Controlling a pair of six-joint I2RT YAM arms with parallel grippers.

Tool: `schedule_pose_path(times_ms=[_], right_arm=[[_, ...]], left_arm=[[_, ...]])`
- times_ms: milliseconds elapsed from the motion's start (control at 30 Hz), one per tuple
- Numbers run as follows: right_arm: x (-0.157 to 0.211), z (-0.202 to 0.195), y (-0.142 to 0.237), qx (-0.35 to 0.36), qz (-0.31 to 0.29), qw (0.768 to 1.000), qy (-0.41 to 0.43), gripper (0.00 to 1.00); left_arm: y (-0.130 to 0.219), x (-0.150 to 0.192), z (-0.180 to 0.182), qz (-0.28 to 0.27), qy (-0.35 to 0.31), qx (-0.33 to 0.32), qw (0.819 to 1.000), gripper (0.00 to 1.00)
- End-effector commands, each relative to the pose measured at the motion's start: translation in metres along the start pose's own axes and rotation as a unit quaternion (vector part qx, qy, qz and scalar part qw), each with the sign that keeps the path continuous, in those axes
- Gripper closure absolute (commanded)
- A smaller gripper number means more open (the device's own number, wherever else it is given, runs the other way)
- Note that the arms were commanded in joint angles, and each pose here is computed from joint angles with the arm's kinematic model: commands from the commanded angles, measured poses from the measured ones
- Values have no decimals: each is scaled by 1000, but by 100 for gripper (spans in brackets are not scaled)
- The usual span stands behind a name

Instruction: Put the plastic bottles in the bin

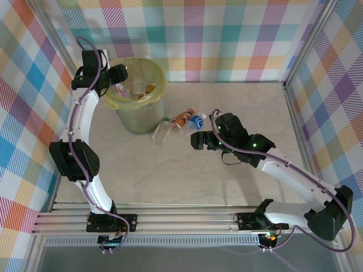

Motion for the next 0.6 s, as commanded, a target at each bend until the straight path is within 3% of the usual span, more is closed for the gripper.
schedule_pose_path(times_ms=[0, 100, 267, 567], right_arm=[[-7, -2, 2, 26, -4, 999, -23, 0], [-9, -8, -3, 44, 4, 998, -48, 0], [-12, -24, -16, 59, 29, 992, -106, 0], [-15, -55, -62, 56, 82, 974, -201, 0]], left_arm=[[22, -16, -2, -25, 4, 6, 1000, 27], [38, -25, -6, -40, 5, 11, 999, 21], [74, -37, -10, -74, 8, 0, 997, 0], [142, -31, -7, -124, 14, -36, 992, 0]])
Point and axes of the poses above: each hand's point on the last joint's axis, 136 mm out from that joint toward the fingers, its own y axis back along the fingers, its own z axis along the line the jaws close on, x = y × z, the point moved 9 cm from there along y, back along the fingers, and after that the axes turned 4 degrees about y, right-handed, at the moved point
